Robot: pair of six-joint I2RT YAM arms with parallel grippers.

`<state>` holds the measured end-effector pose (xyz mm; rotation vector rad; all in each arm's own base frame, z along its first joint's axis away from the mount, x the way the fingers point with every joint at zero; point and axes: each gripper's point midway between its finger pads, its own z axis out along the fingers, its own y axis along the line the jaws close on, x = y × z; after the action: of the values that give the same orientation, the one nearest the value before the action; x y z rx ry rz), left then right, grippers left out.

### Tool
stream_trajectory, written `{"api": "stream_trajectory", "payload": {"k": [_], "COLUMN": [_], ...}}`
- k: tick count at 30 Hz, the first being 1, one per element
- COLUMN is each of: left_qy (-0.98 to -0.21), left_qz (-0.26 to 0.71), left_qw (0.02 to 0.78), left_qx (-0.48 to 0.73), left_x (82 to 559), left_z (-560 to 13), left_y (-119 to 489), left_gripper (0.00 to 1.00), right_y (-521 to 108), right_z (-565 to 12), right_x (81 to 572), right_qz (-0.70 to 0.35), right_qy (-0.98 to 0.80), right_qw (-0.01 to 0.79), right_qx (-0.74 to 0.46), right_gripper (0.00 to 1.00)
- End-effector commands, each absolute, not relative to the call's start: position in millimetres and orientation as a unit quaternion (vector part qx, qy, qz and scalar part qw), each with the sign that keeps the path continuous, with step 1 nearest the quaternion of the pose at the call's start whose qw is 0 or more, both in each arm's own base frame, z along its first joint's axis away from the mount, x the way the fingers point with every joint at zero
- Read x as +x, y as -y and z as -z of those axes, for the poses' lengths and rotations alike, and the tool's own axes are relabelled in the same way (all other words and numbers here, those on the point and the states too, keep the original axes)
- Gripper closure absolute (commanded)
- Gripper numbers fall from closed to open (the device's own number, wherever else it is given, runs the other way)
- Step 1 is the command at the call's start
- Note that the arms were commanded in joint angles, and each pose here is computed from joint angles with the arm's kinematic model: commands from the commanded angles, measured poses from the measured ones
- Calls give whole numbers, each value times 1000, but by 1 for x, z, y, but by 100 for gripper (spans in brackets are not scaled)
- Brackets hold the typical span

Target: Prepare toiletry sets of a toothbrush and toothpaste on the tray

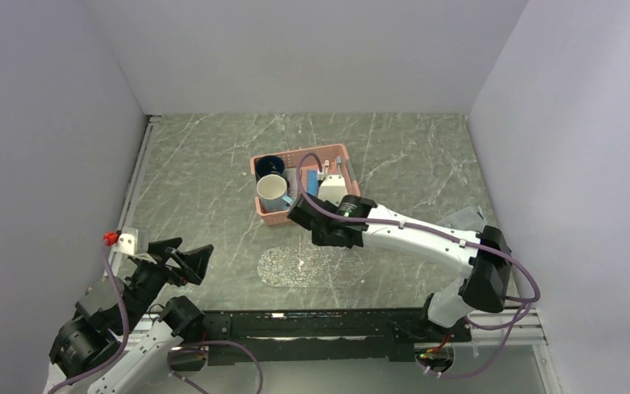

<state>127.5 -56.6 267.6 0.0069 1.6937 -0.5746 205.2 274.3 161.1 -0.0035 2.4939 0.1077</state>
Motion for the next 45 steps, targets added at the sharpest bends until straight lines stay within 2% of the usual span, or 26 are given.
{"api": "stream_trajectory", "payload": {"k": [1,25,45], "left_qy": [-723,-720,-717], "left_qz": [257,258,261], "left_qw": [641,644,646], "left_qx": [-12,-16,-16], "left_x": [124,123,122], "left_z": [-274,-275,-275], "left_y": [49,47,46], "left_gripper": [1,1,1], "right_y": [-285,-313,-310], "right_z": [-159,-107,-87], "right_x": [191,157,150], "right_qz": [-62,-57,-45], "right_qy": [-948,-967,-968], "right_qw": [312,249,245], "right_qx": [22,20,34], "right_gripper": [100,100,100]}}
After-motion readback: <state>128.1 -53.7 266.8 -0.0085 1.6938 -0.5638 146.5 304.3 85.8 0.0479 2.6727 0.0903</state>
